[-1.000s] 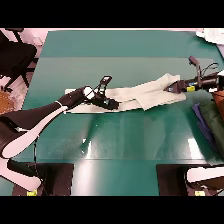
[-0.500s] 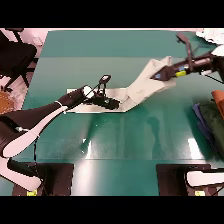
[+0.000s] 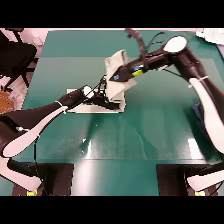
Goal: Fold the shirts.
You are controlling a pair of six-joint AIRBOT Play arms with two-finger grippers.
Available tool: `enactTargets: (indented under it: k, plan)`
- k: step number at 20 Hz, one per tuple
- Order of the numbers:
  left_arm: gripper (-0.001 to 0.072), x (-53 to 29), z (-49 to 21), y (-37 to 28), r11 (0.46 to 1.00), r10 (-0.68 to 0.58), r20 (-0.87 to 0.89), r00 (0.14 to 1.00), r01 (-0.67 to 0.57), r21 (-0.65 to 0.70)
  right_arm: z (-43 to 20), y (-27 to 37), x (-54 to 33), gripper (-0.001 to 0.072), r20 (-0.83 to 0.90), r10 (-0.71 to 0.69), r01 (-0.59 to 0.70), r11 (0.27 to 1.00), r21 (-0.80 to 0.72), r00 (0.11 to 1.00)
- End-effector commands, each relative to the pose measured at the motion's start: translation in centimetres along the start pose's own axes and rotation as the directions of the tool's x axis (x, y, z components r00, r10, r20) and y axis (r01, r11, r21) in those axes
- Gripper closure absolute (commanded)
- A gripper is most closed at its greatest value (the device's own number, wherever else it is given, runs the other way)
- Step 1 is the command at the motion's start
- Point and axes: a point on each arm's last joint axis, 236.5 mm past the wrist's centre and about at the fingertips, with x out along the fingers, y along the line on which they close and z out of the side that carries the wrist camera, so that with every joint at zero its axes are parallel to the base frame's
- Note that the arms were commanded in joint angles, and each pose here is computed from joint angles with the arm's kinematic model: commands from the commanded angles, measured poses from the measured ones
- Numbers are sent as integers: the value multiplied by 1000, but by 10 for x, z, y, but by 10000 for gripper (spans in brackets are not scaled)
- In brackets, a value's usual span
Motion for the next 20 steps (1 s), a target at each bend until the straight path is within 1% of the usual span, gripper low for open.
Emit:
enactTargets:
  k: [1,3,6,9,11,17,19,20]
  plan:
    - [685,-4,-18,12,999,25,-86,996,-21,51,1,7,39,690,-41,36,-34,999,40,999]
    - [685,-11,-25,25,998,47,-130,990,-40,58,-1,3,44,690,-62,48,-45,997,59,997]
    - [684,-31,-10,44,998,62,-98,993,-60,30,0,-5,43,690,-62,43,-38,996,75,997]
    - [683,-55,-13,65,998,68,-135,988,-67,12,2,-11,37,690,-53,35,-31,996,85,998]
    - [683,-68,-17,70,998,58,-165,985,-51,44,3,-13,36,690,-48,31,-27,996,86,998]
    - [683,-105,7,82,994,86,-79,993,-80,71,6,-15,37,691,-34,24,-21,996,86,999]
    - [683,-113,-1,94,990,113,-114,987,-101,102,7,-15,37,690,-29,23,-21,996,86,999]
    - [684,-116,-10,105,982,153,-152,976,-133,133,8,-15,37,690,-27,23,-20,996,86,999]
